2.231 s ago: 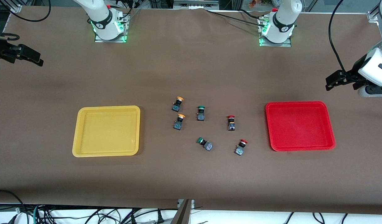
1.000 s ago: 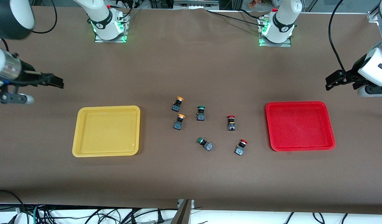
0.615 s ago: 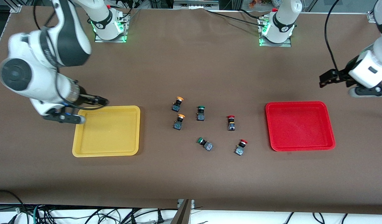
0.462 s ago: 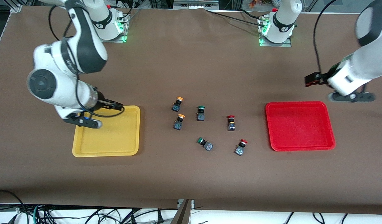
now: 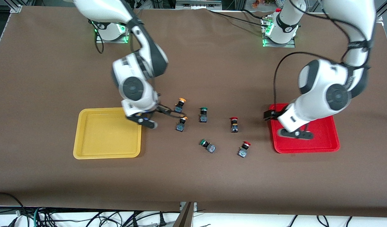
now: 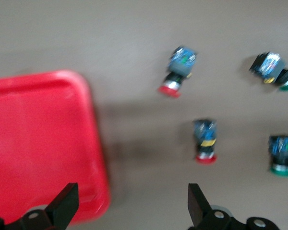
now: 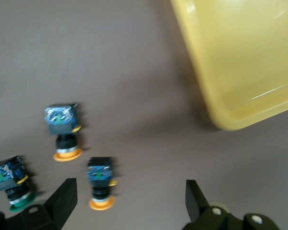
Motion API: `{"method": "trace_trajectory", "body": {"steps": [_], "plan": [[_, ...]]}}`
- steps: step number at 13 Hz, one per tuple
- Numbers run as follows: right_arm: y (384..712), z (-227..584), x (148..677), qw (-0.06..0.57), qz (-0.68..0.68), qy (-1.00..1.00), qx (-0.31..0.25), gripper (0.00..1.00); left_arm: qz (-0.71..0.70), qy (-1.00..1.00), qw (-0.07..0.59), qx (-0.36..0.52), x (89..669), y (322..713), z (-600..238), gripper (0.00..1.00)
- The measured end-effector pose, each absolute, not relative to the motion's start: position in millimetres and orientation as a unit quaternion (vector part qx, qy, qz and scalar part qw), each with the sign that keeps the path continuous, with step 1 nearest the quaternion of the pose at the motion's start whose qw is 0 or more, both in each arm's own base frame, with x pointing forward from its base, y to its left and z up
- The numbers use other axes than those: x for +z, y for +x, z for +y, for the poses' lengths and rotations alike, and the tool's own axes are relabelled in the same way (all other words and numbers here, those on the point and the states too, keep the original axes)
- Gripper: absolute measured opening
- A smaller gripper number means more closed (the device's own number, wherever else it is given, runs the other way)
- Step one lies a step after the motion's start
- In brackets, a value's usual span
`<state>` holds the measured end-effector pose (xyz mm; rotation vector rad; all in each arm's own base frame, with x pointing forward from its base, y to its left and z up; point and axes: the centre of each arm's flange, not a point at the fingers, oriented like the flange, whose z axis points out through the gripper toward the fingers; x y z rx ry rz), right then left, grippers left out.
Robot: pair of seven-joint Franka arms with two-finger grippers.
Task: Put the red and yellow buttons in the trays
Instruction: 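Grasp an orange button with the right gripper while the left gripper grasps a red button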
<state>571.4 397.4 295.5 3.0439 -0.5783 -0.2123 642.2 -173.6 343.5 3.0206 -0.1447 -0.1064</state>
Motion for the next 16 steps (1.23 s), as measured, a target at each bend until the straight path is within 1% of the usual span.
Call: {"method": "trace_trajectory", "body": {"steps": [2,3,6,9,10,11,13,14,16], "plan": [[547,436,256,0.028,-0.185,0.98,-0.064,1.0,-0.035,0.997,0.059,-0.017,309,639,-225,1.0],[540,446,239,0.03,-0.187,0.98,-0.062,1.0,-0.022,0.998,0.061,-0.006,293,636,-246,1.0],[528,457,199,0.039,-0.185,0.98,-0.062,1.0,0.003,0.997,0.069,0.021,242,626,-289,1.0],[524,460,187,0.044,-0.181,0.98,-0.064,1.0,0.013,0.997,0.071,0.032,201,610,-307,1.0],[525,460,187,0.044,-0.181,0.98,-0.063,0.9,0.012,0.997,0.072,0.034,194,609,-308,1.0],[525,459,188,0.044,-0.18,0.981,-0.063,0.77,0.012,0.997,0.072,0.035,188,607,-309,1.0],[527,459,188,0.043,-0.177,0.981,-0.061,0.55,0.012,0.997,0.07,0.031,183,606,-309,0.81],[527,459,190,0.042,-0.174,0.982,-0.061,0.44,0.012,0.997,0.07,0.031,182,606,-309,0.68],[531,456,194,0.039,-0.155,0.985,-0.058,0.44,0.011,0.997,0.07,0.031,182,606,-309,0.44]]}}
